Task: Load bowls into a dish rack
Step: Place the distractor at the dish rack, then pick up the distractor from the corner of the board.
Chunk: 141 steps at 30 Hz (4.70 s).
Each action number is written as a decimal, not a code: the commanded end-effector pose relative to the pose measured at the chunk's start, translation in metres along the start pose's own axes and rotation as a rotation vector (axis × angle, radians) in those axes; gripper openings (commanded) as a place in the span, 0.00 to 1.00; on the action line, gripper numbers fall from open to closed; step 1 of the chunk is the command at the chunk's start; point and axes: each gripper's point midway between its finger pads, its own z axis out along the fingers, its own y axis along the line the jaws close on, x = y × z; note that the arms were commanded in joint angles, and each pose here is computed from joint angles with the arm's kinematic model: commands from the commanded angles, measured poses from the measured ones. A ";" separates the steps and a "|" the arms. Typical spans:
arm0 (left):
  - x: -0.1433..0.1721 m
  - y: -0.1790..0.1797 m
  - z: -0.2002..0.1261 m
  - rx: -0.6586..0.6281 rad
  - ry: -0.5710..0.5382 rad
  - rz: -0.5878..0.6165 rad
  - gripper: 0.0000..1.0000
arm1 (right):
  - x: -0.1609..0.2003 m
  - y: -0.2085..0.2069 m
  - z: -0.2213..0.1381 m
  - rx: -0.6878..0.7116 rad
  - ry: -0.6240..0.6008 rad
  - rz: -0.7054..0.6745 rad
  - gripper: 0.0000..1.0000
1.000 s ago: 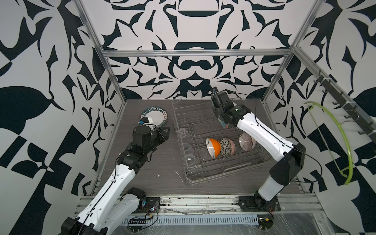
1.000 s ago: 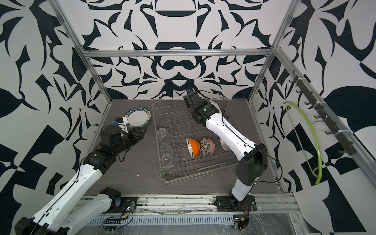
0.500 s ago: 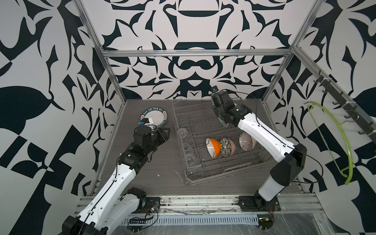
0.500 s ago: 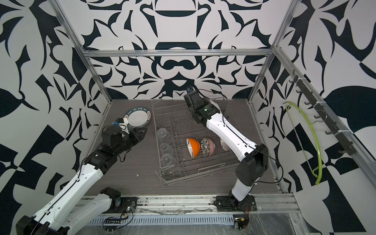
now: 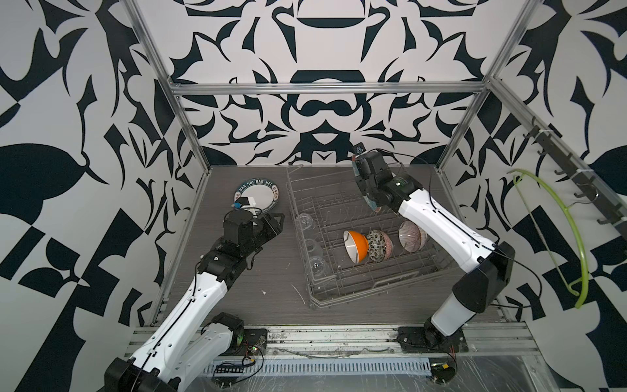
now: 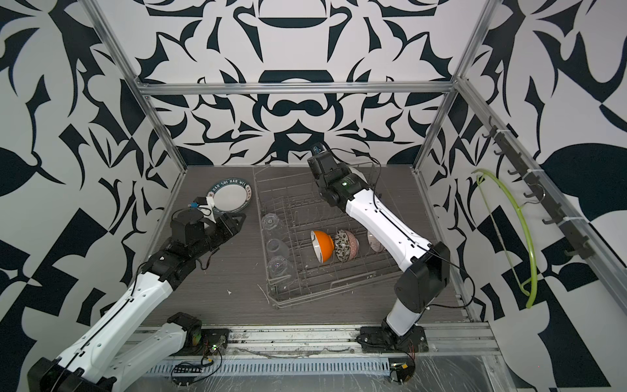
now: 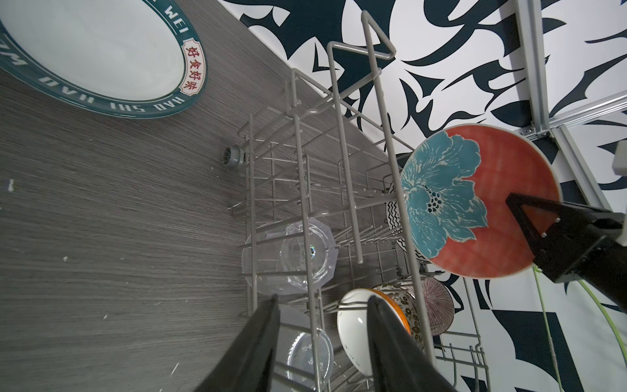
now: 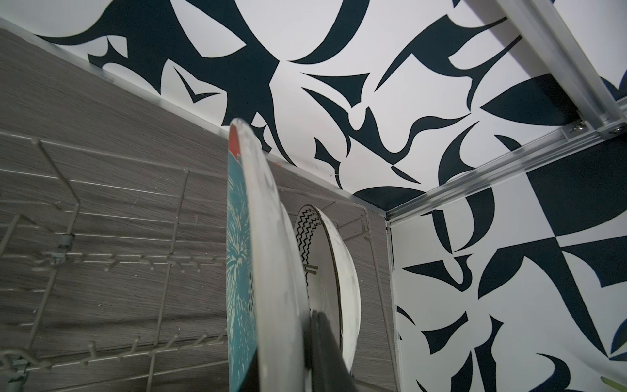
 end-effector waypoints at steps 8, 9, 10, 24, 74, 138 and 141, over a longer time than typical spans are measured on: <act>-0.001 0.000 0.004 -0.003 -0.003 0.009 0.48 | -0.047 -0.031 -0.027 0.038 -0.169 0.177 0.00; 0.000 0.000 0.005 -0.002 -0.001 0.010 0.48 | -0.046 -0.030 -0.026 0.035 -0.167 0.174 0.00; -0.001 0.000 0.005 0.000 -0.002 0.010 0.48 | -0.047 -0.030 -0.026 0.035 -0.168 0.175 0.00; 0.000 0.001 0.005 -0.001 -0.001 0.009 0.48 | -0.052 -0.039 -0.039 0.029 -0.206 0.198 0.00; 0.004 0.010 0.013 -0.026 0.008 0.011 0.49 | -0.044 -0.018 -0.015 0.033 -0.191 0.152 0.00; -0.026 0.077 0.011 -0.208 -0.081 -0.108 0.59 | 0.061 0.033 -0.097 -0.451 -0.185 0.369 0.52; -0.041 0.114 0.013 -0.256 -0.091 -0.222 0.58 | 0.076 0.063 -0.126 -0.506 -0.204 0.285 0.51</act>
